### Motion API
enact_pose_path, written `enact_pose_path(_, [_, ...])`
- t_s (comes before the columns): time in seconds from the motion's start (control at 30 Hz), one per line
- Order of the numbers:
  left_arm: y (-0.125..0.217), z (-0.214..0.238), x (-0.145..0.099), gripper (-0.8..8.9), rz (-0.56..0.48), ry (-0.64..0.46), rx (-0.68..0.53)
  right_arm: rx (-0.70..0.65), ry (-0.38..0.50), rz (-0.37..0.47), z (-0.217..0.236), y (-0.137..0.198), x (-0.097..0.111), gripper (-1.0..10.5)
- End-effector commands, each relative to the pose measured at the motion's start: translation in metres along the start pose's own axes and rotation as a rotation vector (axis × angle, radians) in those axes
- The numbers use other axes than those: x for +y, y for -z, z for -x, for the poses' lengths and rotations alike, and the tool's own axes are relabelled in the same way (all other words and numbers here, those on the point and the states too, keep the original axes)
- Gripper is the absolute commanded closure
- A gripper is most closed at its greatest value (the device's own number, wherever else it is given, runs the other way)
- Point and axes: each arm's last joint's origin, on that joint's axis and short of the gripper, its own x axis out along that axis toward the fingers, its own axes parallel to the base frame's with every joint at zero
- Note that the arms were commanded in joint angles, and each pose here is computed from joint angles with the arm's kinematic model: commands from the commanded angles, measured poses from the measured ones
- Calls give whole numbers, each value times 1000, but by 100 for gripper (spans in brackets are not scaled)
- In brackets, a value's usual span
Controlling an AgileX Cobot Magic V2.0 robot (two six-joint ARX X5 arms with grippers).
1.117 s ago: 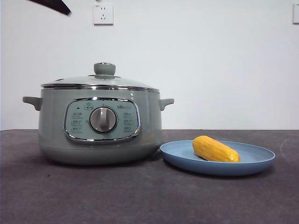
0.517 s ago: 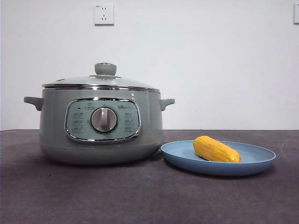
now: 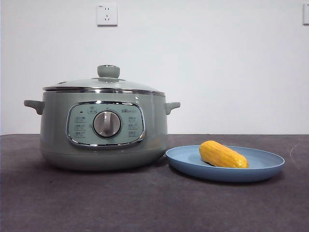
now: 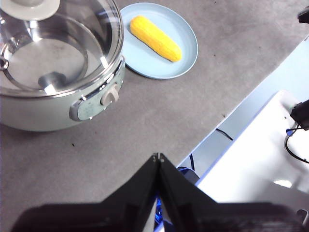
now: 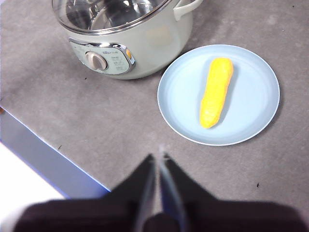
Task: Take the corn out from the steamer,put the corn on the plate,close the lid
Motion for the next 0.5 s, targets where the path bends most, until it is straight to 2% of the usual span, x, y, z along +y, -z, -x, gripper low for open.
enact_pose_path(0.03, [-2, 1, 0, 816, -10, 0, -22, 1, 2, 1, -1, 1, 0, 946])
enact_pose_path(0.5, [-2, 0, 0, 816, -9, 1, -21, 1, 1, 2, -1, 0, 0, 946])
